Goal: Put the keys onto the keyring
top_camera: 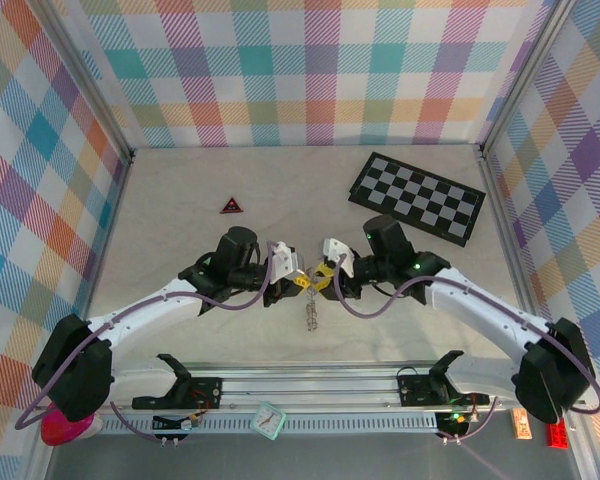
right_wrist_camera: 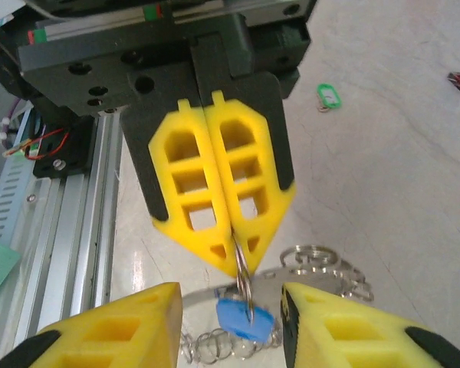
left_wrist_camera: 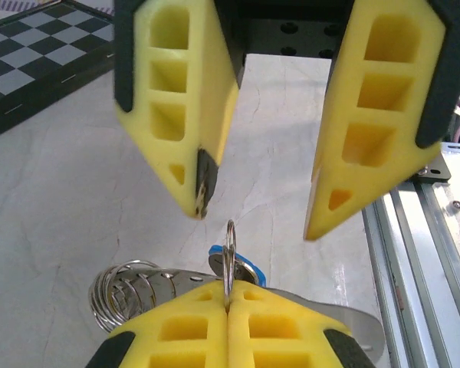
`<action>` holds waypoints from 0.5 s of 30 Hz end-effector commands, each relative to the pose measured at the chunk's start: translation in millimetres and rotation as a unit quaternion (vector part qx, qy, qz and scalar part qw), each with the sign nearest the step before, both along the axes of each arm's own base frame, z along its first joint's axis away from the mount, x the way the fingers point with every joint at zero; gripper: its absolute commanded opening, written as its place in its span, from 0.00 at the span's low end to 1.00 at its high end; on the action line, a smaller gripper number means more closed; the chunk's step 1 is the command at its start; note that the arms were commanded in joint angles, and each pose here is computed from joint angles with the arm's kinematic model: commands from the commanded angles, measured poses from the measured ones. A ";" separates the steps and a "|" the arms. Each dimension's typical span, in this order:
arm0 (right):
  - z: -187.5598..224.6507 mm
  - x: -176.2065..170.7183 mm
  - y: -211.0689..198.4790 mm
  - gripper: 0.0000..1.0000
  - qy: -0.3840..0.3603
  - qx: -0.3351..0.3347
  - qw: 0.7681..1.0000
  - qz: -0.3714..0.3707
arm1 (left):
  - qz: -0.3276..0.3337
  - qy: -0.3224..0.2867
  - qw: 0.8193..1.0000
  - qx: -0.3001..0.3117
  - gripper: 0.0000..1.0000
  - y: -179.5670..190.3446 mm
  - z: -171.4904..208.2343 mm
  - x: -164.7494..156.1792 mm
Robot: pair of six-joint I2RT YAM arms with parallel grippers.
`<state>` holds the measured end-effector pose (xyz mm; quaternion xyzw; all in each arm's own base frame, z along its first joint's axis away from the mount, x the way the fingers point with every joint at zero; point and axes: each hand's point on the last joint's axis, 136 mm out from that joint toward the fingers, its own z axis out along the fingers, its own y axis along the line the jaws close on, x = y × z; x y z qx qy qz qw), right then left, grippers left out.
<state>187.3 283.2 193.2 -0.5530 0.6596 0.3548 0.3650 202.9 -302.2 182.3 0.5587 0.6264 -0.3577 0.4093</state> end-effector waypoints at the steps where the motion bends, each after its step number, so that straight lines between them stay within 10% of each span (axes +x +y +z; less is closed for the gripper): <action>1: 3.0 -1.8 -0.2 0.39 0.009 0.022 1.000 -0.008 | -0.017 -0.023 0.999 -0.033 0.00 -4.7 15.4 -7.0; 15: -2.4 0.5 3.0 0.19 0.012 0.026 1.000 -0.006 | -0.021 -0.027 0.998 -0.049 0.00 -5.2 17.5 -9.5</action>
